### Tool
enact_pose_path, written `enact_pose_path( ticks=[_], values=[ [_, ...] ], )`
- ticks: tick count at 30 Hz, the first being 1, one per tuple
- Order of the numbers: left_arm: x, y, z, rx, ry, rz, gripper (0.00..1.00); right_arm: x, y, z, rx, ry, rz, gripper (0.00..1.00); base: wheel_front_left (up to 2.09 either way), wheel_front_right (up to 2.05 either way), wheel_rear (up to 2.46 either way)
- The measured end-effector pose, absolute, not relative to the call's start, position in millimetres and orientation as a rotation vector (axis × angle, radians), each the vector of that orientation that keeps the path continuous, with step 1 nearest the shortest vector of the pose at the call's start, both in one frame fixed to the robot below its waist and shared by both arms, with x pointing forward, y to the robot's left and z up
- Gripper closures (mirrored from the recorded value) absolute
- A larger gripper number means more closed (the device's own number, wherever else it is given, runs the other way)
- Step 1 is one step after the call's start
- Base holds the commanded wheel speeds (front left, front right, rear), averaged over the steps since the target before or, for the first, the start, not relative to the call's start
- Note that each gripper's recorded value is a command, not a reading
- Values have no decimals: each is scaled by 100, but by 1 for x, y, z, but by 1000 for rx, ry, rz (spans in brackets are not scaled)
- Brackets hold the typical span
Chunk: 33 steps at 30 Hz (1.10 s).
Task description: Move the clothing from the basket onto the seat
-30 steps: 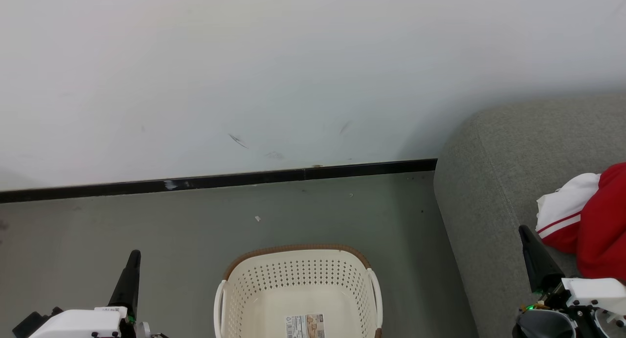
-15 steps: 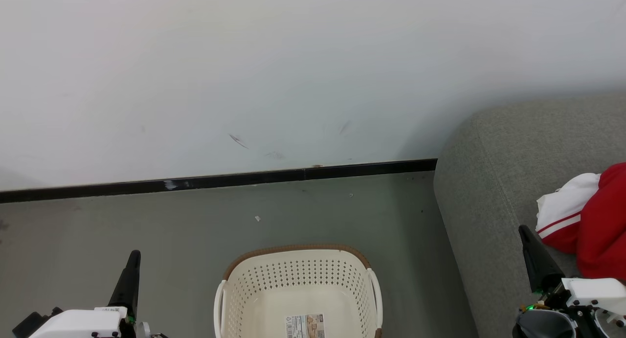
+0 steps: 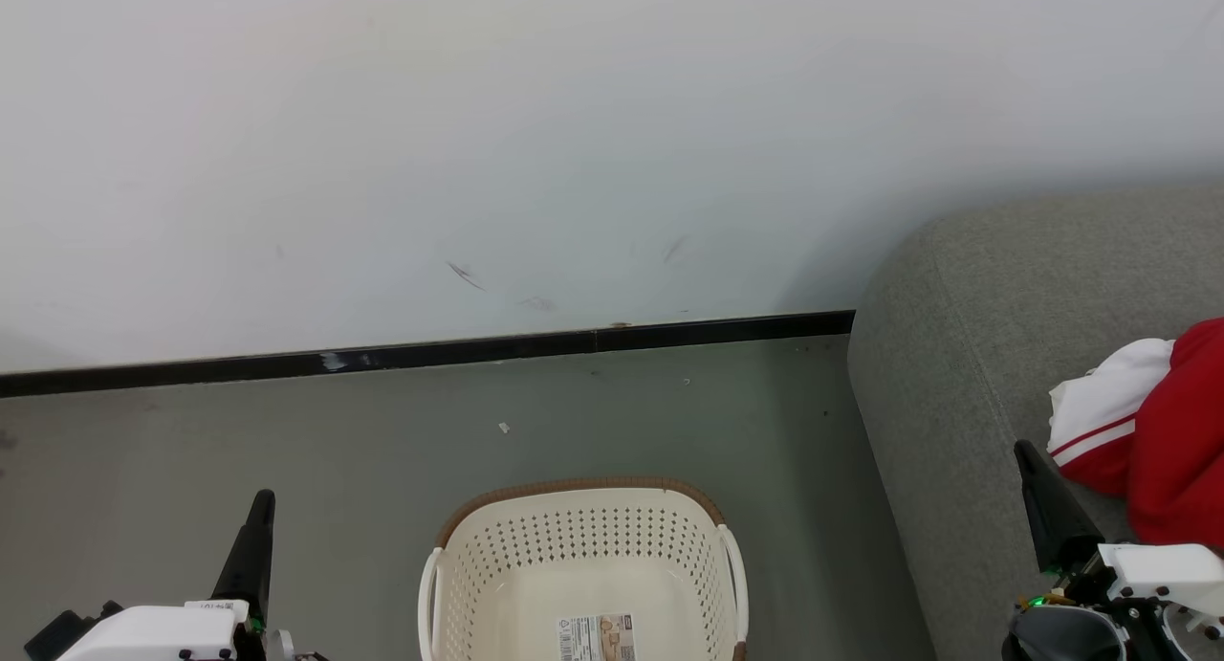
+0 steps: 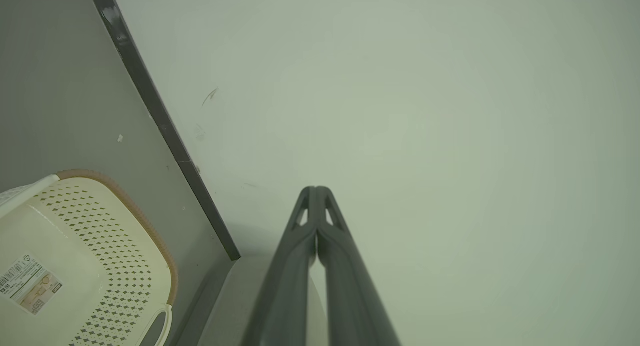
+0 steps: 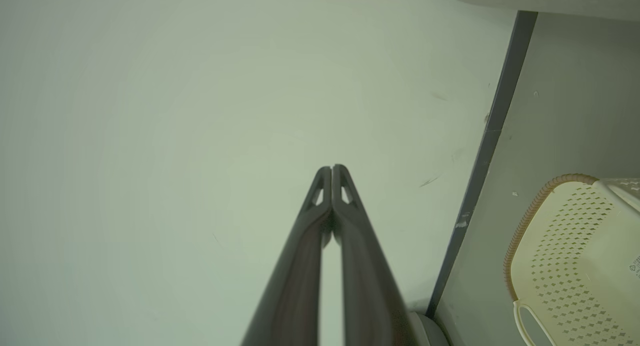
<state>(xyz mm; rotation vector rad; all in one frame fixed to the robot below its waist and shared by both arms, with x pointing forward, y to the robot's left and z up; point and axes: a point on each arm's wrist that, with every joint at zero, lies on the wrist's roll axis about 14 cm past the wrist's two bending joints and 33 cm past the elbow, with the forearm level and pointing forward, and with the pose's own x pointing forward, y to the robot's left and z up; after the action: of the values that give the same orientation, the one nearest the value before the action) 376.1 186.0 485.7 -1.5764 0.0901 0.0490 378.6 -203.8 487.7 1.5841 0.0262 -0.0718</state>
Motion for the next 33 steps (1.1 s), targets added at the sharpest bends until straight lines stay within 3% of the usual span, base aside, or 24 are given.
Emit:
enact_pose_path(
  ticks=[33],
  values=[
    [376,186,485,-1577,90,49,100,379,-204,487,1584,27,-72,100,0,0,0]
  ],
)
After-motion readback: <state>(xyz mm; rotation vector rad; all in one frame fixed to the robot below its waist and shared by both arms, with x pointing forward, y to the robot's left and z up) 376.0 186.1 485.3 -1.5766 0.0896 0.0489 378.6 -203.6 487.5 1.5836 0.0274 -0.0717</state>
